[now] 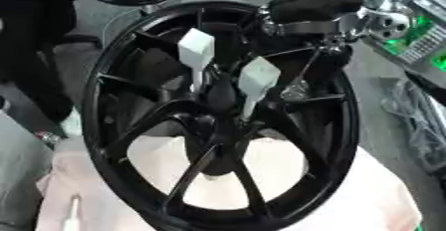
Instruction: Pull the pin out of the wheel hub.
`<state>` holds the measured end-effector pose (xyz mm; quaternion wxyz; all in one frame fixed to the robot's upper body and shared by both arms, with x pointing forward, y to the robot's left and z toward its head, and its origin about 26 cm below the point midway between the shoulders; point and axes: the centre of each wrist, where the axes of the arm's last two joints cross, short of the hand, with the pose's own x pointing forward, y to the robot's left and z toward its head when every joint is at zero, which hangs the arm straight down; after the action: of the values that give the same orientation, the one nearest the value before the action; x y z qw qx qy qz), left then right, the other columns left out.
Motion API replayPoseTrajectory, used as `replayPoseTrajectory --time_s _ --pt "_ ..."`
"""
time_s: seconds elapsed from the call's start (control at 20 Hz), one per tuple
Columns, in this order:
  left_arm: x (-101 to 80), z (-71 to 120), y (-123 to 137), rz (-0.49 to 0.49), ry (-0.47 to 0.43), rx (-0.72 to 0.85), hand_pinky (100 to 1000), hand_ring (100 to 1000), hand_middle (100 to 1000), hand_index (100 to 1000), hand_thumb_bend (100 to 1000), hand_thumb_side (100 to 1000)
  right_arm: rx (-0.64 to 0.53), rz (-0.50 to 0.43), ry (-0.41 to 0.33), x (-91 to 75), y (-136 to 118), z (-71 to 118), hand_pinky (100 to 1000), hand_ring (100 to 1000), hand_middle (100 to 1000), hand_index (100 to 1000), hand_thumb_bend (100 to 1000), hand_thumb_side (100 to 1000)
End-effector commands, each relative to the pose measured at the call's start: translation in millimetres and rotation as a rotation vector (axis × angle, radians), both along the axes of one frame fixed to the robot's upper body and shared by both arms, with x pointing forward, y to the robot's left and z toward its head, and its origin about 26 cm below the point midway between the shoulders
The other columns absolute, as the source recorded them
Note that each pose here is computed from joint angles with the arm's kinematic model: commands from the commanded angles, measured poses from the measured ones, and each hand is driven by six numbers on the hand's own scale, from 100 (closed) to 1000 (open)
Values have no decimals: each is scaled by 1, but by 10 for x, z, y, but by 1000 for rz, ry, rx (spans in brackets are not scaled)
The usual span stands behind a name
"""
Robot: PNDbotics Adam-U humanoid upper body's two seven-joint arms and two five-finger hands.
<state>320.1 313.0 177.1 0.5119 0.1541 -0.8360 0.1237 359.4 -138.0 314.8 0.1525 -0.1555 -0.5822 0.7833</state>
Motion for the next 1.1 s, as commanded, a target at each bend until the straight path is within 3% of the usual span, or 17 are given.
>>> replayPoseTrajectory --time_s 0.05,0.7,1.1 --pt "-1 87 -13 -9 -27 14 762 775 763 770 487 601 -6 -6 -13 9 -31 81 823 735 728 778 376 100" --pt "1 88 -20 -14 -27 16 763 777 765 770 486 603 -15 -19 5 77 -42 54 819 713 702 759 363 100" --pt "2 83 -25 -18 -25 17 764 778 766 770 483 606 5 -32 18 105 -50 51 810 677 591 706 333 100"
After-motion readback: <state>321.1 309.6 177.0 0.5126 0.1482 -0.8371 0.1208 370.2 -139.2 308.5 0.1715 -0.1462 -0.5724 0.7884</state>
